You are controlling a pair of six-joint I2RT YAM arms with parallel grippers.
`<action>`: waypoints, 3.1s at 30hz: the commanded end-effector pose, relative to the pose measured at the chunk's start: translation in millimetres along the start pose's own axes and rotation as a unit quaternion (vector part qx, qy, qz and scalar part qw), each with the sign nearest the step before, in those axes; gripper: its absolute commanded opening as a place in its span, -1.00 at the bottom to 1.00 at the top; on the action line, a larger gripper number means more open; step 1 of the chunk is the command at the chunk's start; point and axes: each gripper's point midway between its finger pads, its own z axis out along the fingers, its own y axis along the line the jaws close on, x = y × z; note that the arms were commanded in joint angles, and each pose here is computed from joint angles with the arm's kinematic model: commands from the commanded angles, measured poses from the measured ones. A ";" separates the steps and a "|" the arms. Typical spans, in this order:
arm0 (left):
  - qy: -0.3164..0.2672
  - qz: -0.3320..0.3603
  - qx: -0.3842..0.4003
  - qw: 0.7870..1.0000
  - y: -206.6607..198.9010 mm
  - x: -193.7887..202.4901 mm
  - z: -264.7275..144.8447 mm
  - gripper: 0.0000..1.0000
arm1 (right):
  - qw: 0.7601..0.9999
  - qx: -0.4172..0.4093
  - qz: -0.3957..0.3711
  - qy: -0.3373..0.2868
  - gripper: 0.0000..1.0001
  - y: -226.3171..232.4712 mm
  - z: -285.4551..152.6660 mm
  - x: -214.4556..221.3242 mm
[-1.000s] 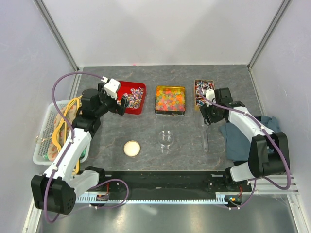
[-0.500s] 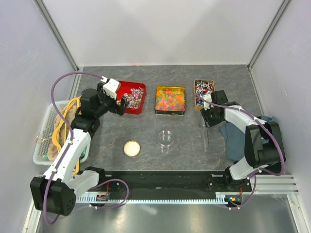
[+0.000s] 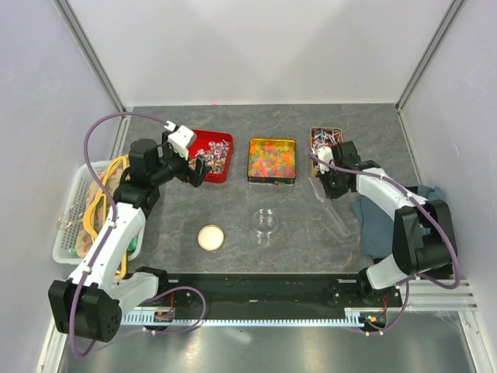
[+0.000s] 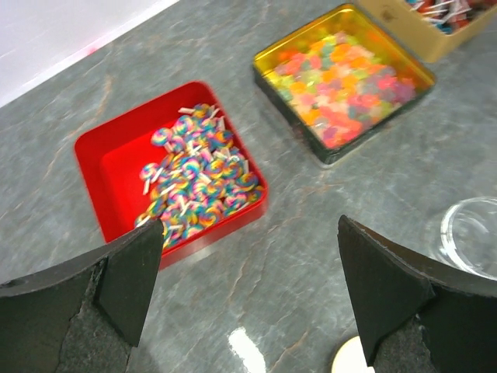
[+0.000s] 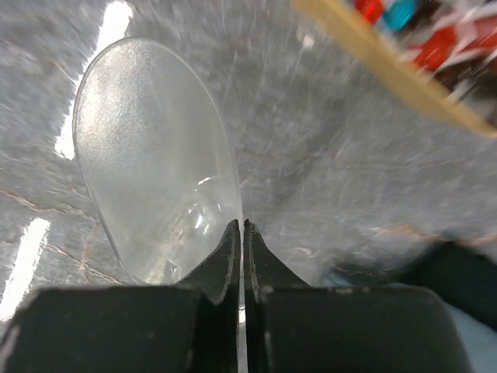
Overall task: Pack the candies
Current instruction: Pick up the spatula from the center of the board.
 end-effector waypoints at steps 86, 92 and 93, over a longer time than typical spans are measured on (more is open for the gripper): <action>0.079 -0.092 0.379 0.917 -131.5 -55.0 41.1 -0.97 | 0.875 0.062 -0.340 -0.339 0.96 176.7 -232.8 -198.5; 0.065 -0.080 0.398 0.912 -134.5 -66.6 27.1 -0.97 | 0.852 0.028 -0.417 -0.314 0.96 177.6 -233.8 -160.5; 0.064 -0.080 0.399 0.911 -135.2 -67.7 25.3 -0.97 | 0.852 0.027 -0.418 -0.314 0.96 177.1 -231.3 -157.4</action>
